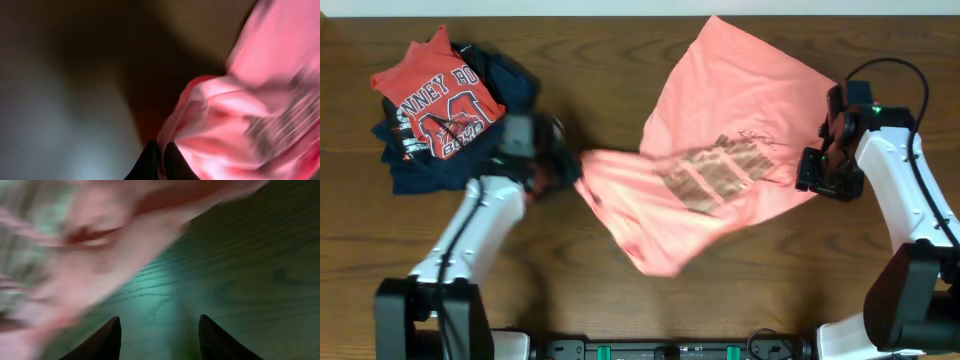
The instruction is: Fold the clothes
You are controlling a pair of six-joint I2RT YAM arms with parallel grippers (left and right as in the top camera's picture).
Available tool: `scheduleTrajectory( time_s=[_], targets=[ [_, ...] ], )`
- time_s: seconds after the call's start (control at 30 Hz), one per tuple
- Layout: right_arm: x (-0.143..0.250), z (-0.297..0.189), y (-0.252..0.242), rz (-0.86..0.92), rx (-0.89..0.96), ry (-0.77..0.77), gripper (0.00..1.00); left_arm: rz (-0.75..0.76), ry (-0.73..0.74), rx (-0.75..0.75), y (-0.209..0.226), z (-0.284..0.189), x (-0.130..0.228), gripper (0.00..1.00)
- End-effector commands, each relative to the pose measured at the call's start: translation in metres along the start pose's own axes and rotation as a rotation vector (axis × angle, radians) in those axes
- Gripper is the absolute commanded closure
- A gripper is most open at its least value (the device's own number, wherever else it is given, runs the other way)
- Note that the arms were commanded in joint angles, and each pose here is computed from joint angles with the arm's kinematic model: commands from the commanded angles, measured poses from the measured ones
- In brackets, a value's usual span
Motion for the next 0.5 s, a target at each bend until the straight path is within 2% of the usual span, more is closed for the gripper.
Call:
scheduleTrajectory(
  time_s=[0.0, 0.07, 0.1, 0.13, 0.47],
  targets=[
    [-0.006, -0.004, -0.008, 0.038, 0.013, -0.019, 0.50, -0.016, -0.169, 0.010, -0.004, -0.038, -0.060, 0.89],
    [-0.007, -0.004, -0.008, 0.039, 0.010, -0.023, 0.49, -0.025, -0.179, 0.035, -0.006, -0.044, -0.067, 0.43],
    [-0.007, -0.004, -0.008, 0.038, 0.010, -0.023, 0.49, -0.028, -0.158, 0.048, -0.007, -0.044, -0.064, 0.13],
    [-0.007, -0.004, -0.008, 0.038, 0.010, -0.024, 0.49, -0.037, -0.126, 0.049, -0.006, -0.043, -0.057, 0.02],
    [-0.011, -0.004, -0.013, 0.059, 0.023, -0.042, 0.48, -0.146, 0.297, -0.173, 0.035, -0.036, 0.059, 0.02]
  ],
)
Point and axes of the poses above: each gripper's point midway between its finger pads, its own z axis out along the fingers, its own y axis along the line the jaws close on, x = y × z, the point moved 1 cm from there along -z, back along the fingers, and after that the axes turned 8 degrees about -z, right-handed, at the moved point
